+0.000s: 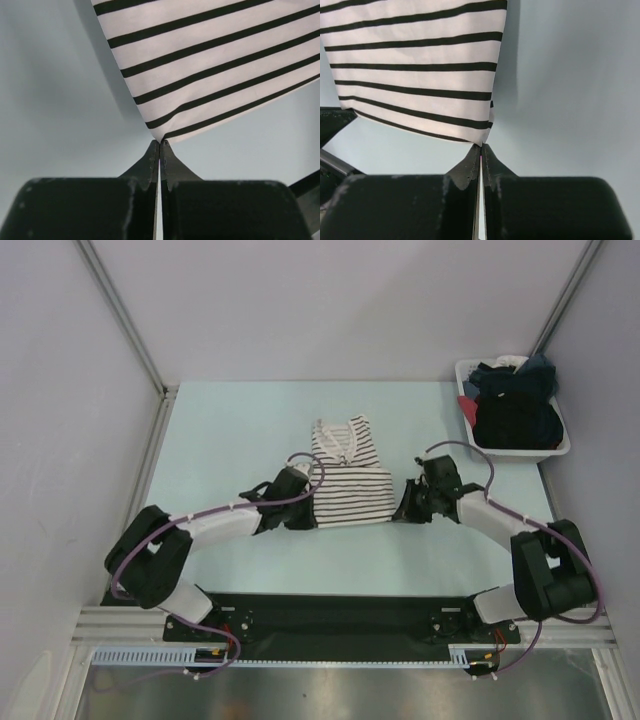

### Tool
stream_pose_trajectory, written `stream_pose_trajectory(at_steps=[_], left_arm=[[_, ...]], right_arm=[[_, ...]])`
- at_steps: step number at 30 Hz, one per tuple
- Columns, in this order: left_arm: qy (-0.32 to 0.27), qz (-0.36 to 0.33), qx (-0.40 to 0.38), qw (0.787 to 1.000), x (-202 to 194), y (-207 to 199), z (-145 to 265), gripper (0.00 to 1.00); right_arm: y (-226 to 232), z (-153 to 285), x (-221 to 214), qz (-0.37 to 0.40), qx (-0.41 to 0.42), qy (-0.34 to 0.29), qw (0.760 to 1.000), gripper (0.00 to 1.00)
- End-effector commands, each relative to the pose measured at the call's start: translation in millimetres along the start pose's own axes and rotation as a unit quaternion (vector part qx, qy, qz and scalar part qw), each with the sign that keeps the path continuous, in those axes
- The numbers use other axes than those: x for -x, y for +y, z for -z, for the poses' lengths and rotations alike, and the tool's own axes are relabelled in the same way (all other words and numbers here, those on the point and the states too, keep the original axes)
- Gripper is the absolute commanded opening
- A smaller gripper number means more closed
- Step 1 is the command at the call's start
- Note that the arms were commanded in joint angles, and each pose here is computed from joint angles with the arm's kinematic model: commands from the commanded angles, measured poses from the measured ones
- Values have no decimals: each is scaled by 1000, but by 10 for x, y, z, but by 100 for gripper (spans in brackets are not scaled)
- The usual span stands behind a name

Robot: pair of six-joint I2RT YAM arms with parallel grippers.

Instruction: Fold and stack the tank tops

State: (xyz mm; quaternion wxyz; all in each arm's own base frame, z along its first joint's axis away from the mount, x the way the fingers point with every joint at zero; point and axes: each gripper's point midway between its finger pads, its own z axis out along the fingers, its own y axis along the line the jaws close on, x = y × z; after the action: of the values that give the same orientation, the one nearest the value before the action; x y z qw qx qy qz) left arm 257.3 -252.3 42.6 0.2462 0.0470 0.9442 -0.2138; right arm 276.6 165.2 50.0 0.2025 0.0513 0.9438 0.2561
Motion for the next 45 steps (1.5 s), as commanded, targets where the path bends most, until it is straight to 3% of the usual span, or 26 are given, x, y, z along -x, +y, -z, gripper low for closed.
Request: stream_pose_trajectory(at_steps=[1, 12, 26, 35, 45], left_arm=[[-7, -3, -21, 1000, -230, -79, 159, 0], [0, 2, -28, 1000, -853, -31, 368, 0], [15, 8, -50, 999, -1077, -27, 621, 0], [-46, -14, -35, 998, -537, -217, 1048, 0], [-84, 0, -22, 996, 162, -335, 1121, 0]], right_arm=[[-95, 91, -341, -11, -21, 10, 1000, 4], [27, 281, -1012, -13, -9, 19, 1000, 5], [327, 659, -1111, 8, 3, -1, 1000, 5], [700, 1049, -632, 58, 9, -56, 997, 5], [944, 956, -57, 96, 8, -71, 993, 6]])
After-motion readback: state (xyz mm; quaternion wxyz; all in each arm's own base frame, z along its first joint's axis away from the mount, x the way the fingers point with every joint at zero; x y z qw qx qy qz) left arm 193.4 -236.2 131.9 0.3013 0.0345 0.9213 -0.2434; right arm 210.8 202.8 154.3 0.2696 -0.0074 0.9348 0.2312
